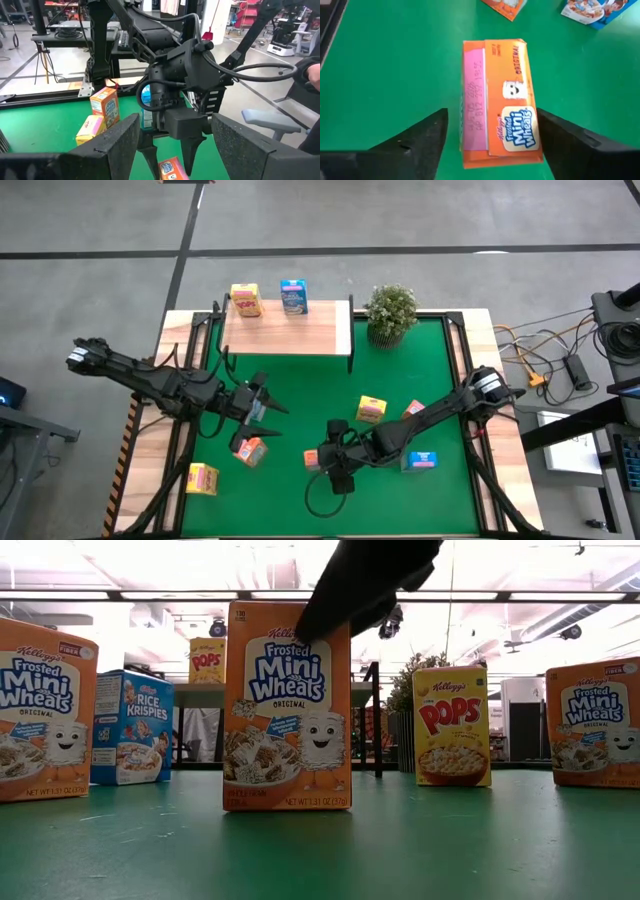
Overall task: Stack cereal on shelf
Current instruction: Put the middle orange cereal box on the shelf
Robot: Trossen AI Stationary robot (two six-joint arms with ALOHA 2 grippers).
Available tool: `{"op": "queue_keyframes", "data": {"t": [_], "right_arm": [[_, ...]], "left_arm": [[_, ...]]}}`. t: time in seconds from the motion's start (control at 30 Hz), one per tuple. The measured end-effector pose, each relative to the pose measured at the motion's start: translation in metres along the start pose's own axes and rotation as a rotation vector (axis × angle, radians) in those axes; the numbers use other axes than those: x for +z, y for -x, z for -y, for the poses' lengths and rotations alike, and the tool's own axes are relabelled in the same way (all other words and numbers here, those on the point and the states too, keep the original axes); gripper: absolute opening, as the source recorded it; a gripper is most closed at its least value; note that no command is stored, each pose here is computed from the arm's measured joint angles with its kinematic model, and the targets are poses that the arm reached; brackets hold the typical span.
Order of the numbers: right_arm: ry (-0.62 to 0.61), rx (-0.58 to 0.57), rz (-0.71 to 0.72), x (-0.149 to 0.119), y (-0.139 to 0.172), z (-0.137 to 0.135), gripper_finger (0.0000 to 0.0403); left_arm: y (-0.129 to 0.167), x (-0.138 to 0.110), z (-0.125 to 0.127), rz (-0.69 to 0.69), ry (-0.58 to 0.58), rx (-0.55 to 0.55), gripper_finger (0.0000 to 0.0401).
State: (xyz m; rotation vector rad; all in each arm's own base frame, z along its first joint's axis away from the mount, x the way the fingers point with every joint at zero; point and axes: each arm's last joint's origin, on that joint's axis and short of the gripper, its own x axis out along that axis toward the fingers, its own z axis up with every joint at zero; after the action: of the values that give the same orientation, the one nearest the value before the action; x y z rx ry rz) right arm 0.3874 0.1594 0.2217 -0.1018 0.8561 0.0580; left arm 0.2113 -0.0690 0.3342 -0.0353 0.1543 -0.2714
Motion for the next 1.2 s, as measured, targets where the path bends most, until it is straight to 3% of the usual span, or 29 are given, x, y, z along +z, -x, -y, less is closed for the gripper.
{"op": "queue_keyframes", "data": {"t": [0.47, 0.77, 0.97, 1.2], "right_arm": [[-0.013, 0.020, -0.003, 0.001, 0.000, 0.002, 0.0176], [-0.024, 0.018, 0.011, 0.009, 0.017, 0.009, 0.0175], [-0.037, -0.025, -0.005, 0.037, 0.052, 0.039, 0.0173], [0.024, -0.113, -0.016, 0.068, 0.093, 0.099, 0.0173]], "left_arm": [[0.000, 0.000, 0.000, 0.005, 0.000, 0.000, 0.0231], [0.003, 0.003, 0.000, 0.020, -0.007, -0.001, 0.0231], [0.010, 0.008, -0.001, 0.054, -0.027, 0.003, 0.0231], [0.018, 0.012, -0.002, 0.079, -0.062, 0.056, 0.0231]]}}
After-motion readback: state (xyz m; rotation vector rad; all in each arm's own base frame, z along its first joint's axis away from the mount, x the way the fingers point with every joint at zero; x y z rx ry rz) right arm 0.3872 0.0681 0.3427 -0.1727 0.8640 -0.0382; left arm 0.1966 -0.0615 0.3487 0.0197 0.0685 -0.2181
